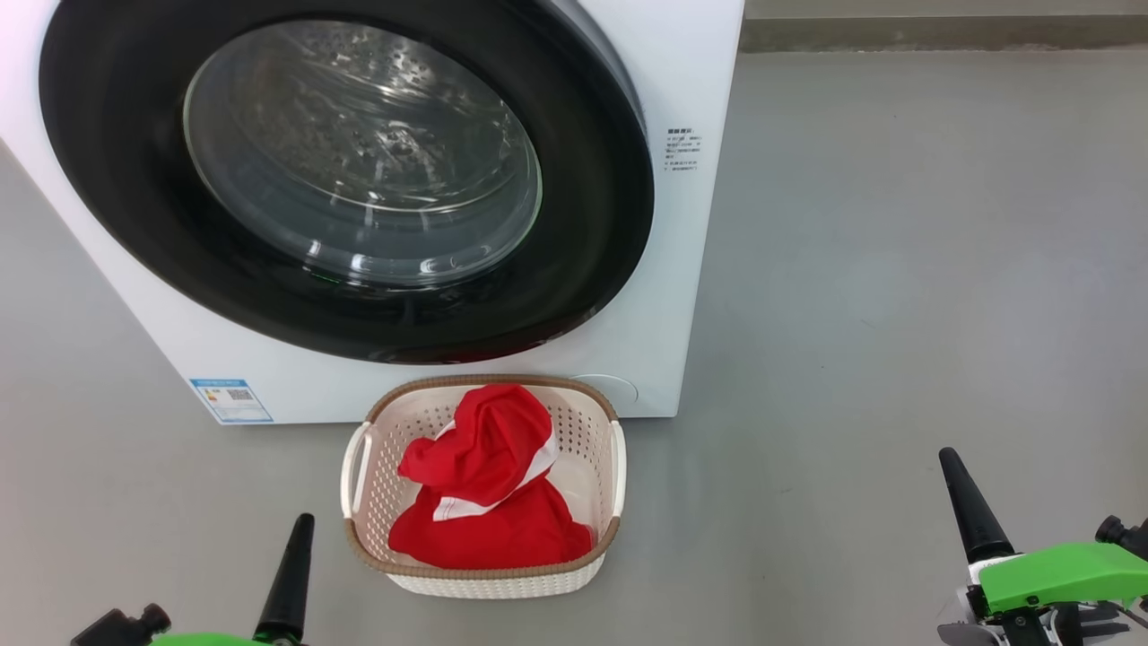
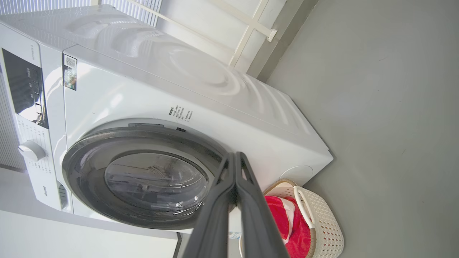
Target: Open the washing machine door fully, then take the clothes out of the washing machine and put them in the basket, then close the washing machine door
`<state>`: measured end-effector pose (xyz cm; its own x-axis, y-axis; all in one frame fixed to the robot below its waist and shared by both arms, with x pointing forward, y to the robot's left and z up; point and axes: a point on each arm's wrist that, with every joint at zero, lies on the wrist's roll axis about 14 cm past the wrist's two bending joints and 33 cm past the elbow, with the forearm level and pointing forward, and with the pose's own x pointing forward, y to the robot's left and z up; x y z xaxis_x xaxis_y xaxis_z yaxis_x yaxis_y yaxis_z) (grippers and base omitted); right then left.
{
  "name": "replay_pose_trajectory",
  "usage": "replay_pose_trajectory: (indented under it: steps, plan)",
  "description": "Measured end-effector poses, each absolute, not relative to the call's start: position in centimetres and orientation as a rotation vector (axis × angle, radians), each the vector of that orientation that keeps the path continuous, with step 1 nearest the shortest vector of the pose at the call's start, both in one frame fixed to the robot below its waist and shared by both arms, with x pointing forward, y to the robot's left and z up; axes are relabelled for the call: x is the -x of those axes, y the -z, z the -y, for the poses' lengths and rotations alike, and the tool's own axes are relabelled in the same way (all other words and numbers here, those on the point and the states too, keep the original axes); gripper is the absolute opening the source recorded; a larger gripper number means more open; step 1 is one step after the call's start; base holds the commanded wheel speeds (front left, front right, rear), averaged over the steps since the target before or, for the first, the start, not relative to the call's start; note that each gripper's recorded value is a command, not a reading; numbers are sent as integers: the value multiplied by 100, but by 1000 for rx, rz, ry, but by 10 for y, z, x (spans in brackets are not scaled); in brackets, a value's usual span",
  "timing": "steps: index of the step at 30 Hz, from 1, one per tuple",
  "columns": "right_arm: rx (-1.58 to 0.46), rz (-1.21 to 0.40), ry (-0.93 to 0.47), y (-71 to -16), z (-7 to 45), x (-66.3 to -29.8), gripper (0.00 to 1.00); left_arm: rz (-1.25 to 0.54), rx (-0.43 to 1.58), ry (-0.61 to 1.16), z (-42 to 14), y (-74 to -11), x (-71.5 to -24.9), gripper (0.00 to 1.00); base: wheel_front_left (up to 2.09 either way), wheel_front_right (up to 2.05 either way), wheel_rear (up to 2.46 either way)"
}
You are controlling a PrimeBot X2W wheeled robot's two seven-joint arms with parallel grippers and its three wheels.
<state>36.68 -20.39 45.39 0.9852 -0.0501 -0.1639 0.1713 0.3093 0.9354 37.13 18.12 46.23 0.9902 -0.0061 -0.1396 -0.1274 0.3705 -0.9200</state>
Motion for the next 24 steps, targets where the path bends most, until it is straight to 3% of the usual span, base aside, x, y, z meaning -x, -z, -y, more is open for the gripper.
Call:
replay_pose_trajectory:
  steps: [24]
  plan:
    - [-1470,-70,117,-469,206,-371,0,-109,1458,-64,-183,-472,-374,0,0,0,0]
